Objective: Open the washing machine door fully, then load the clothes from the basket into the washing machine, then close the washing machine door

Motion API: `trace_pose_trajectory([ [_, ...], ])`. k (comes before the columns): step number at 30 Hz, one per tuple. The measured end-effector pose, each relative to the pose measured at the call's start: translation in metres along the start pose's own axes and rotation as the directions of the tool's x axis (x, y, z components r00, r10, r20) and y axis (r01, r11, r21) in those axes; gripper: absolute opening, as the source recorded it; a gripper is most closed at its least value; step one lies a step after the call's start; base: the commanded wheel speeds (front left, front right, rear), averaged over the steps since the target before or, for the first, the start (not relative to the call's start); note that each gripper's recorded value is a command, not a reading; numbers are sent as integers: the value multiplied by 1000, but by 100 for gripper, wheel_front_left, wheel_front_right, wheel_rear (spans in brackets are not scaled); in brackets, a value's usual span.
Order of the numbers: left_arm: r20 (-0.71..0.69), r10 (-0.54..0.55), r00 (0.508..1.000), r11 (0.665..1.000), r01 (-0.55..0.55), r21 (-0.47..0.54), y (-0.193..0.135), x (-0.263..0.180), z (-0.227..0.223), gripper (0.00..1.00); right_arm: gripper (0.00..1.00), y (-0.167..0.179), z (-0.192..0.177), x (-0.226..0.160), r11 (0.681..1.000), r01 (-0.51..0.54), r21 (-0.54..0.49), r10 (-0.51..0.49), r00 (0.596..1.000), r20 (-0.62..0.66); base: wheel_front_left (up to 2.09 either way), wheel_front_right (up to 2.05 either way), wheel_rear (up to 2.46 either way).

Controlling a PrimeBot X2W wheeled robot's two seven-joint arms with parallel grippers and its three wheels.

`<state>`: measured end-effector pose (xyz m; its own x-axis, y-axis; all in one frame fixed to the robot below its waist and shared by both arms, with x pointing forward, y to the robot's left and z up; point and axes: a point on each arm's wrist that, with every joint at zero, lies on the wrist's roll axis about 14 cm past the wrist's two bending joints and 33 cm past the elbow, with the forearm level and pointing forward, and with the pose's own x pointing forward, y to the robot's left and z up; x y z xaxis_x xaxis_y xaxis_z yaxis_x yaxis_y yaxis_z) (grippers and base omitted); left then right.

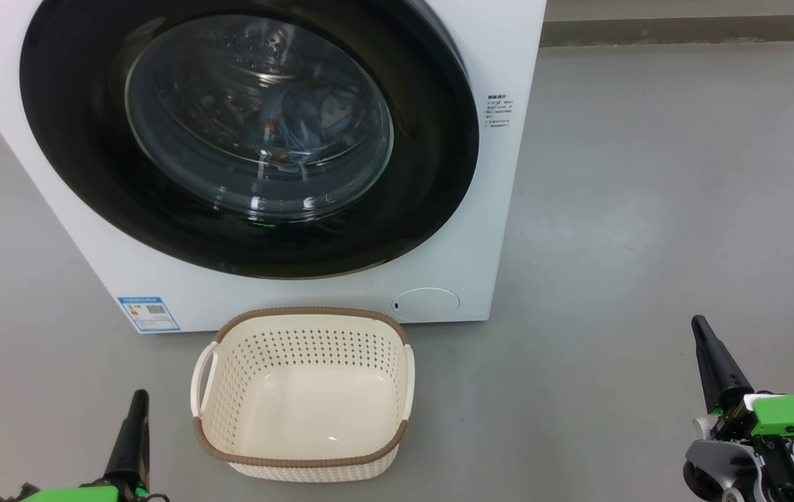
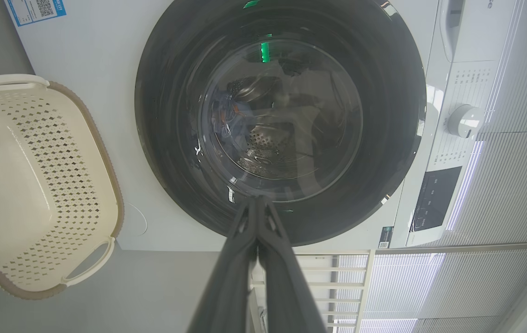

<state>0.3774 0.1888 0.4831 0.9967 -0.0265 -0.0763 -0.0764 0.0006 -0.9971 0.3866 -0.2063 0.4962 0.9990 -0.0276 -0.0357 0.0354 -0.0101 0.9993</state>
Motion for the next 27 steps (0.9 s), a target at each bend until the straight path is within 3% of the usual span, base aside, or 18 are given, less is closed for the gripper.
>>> trace_pose_trajectory([
  [27,0,0,1000,1000,0,0,0,0,0,0,0,0,-1,0,1000,0,3,0,1000,0,0,0,0],
])
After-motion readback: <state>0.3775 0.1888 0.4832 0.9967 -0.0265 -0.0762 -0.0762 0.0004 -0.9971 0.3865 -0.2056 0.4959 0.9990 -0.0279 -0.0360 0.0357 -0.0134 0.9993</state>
